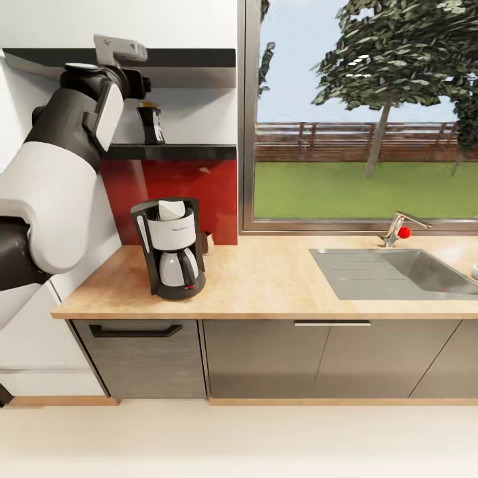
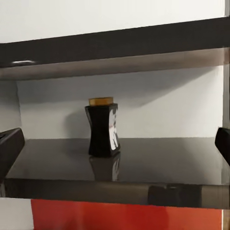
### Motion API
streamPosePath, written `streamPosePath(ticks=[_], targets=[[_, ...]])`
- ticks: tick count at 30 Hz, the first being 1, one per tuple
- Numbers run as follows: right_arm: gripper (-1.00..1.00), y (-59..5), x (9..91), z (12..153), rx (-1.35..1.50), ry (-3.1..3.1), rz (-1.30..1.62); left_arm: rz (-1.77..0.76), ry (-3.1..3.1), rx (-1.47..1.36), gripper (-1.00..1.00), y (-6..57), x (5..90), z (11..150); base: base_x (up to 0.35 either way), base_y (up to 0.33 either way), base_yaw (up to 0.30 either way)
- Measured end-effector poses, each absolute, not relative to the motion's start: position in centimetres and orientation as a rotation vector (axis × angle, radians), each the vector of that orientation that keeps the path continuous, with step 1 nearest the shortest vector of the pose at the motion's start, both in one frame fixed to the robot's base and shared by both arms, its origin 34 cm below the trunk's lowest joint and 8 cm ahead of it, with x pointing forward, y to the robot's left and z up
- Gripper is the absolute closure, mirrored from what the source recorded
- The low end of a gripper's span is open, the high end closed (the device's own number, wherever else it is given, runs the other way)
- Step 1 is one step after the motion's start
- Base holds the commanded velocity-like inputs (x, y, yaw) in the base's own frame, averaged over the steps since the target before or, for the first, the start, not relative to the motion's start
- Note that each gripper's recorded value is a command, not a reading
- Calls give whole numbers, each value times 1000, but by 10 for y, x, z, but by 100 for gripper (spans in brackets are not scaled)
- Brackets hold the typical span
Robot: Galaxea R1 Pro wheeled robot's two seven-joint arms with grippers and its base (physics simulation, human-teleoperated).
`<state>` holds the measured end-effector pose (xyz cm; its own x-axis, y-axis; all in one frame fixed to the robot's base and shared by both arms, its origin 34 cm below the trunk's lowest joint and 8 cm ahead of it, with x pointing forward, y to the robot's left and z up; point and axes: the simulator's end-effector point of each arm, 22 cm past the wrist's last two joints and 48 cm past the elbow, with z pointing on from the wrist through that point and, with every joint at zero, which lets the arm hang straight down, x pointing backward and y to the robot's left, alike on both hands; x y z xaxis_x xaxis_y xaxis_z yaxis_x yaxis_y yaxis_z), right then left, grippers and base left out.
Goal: Set up a coffee station on the kitchen countertop: keep the coffee maker on the countertop, move the bottle of coffee from the kitchen shelf to the counter next to the coffee maker, place a paper coffee filter on top of the coffee maker, put the saucer next to the coffee maker with the coffee cup on the saucer, and place the electric kettle next to the coffee maker.
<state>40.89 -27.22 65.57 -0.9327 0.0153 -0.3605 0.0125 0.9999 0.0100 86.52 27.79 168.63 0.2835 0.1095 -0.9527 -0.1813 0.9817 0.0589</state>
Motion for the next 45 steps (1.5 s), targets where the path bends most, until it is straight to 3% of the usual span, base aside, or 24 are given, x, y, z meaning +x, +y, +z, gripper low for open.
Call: streamPosePath(ticks=[16, 24, 45], targets=[[-100, -304, 292, 627, 29, 2972, -46, 268, 1189, -182, -100, 328, 865, 1683, 0, 0, 0], [-100, -307, 277, 625, 30, 2992, -49, 260, 1213, -175, -100, 324, 870, 1675, 12, 0, 0], [-100, -307, 272, 624, 30, 2998, -51, 147, 1280, -202, -100, 317, 884, 1649, 184, 4, 0]])
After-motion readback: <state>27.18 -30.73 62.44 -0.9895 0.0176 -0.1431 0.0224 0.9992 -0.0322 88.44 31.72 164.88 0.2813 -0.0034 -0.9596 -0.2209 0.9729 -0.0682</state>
